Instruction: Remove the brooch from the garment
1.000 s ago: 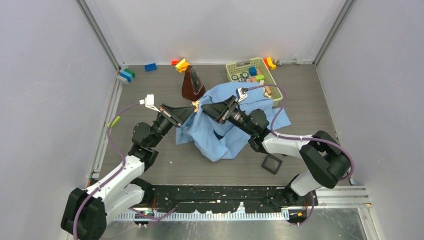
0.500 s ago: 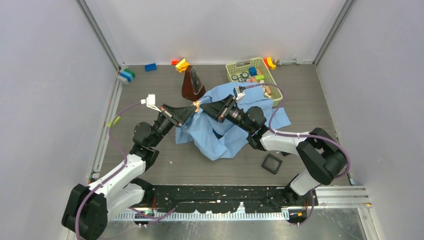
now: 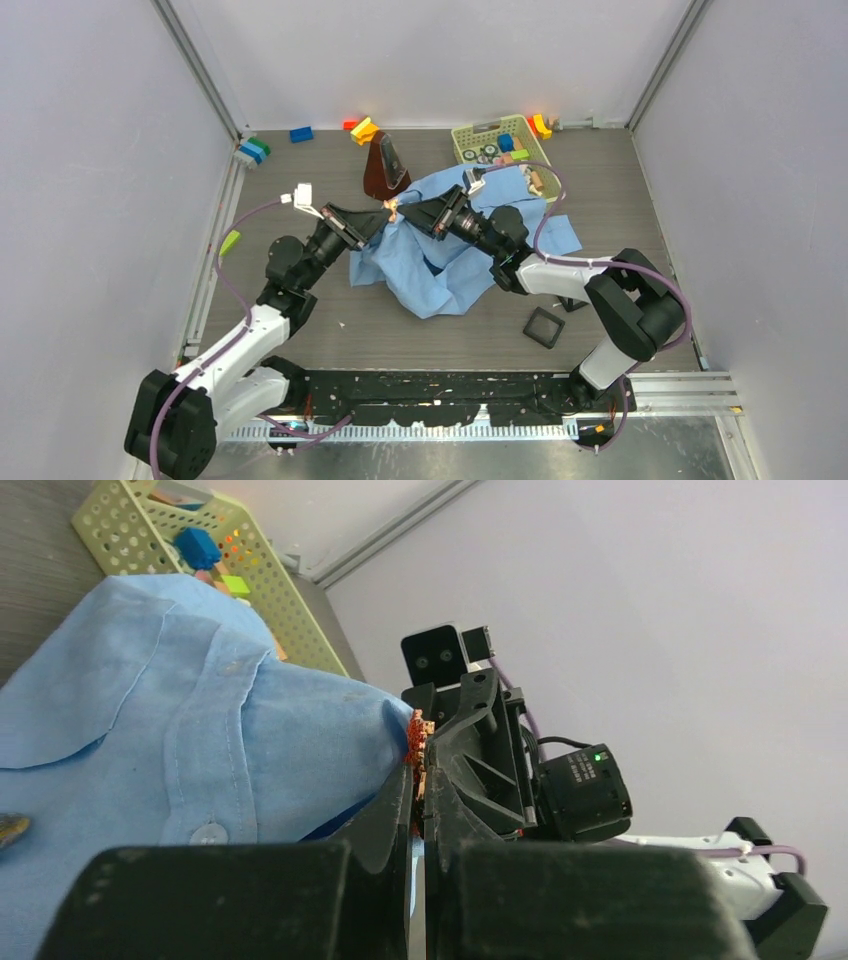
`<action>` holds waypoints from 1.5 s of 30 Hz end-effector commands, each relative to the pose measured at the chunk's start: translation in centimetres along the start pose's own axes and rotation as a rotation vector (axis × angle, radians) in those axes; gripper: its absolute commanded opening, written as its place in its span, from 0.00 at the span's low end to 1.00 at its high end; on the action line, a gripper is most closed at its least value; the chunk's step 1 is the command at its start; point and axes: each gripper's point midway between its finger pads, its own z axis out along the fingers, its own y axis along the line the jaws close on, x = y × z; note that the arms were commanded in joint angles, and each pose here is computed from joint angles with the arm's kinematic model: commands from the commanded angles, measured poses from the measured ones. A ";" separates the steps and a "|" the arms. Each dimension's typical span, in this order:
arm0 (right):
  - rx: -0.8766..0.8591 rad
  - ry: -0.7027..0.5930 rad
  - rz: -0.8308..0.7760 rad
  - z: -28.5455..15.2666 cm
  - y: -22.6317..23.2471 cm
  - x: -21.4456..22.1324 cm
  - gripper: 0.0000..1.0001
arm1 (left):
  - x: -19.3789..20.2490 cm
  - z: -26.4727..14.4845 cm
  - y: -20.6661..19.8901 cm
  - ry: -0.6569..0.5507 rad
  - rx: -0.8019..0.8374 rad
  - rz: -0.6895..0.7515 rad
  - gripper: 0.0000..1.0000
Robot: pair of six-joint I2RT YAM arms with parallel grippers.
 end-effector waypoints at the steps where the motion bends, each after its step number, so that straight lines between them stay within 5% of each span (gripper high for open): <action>1: -0.023 0.089 -0.058 0.8 1.0 1.7 0.22 | 1.3 0.2 -2.5 0.146 0.009 0.062 0.00; 7: 0.072 0.134 -0.117 0.6 -0.2 2.3 0.22 | 2.3 -0.1 0.7 0.311 -0.229 0.154 0.00; 20: 0.214 0.139 -0.223 -1.2 -1.8 2.2 0.23 | 0.9 -2.9 6.8 0.473 -0.604 0.425 0.00; 28: 0.254 0.161 -0.225 -1.4 -3.0 2.5 0.11 | 1.9 -2.5 7.0 0.484 -0.564 0.426 0.00; 30: 0.252 0.164 -0.222 -1.4 -3.0 2.6 0.16 | 1.8 -2.3 6.8 0.467 -0.549 0.420 0.00; 34: 0.267 0.159 -0.227 -1.8 -3.2 2.6 0.48 | 1.5 -2.5 6.8 0.453 -0.555 0.429 0.00; 37: 0.260 0.143 -0.230 -2.1 -3.0 2.5 0.50 | 1.3 -2.6 6.5 0.436 -0.551 0.425 0.00; 40: 0.201 0.108 -0.225 -2.7 -2.0 2.3 0.64 | 1.4 -2.3 5.5 0.381 -0.495 0.379 0.00; 45: 0.187 0.093 -0.212 -2.8 -1.7 2.2 0.53 | 1.7 -1.9 4.4 0.350 -0.429 0.327 0.00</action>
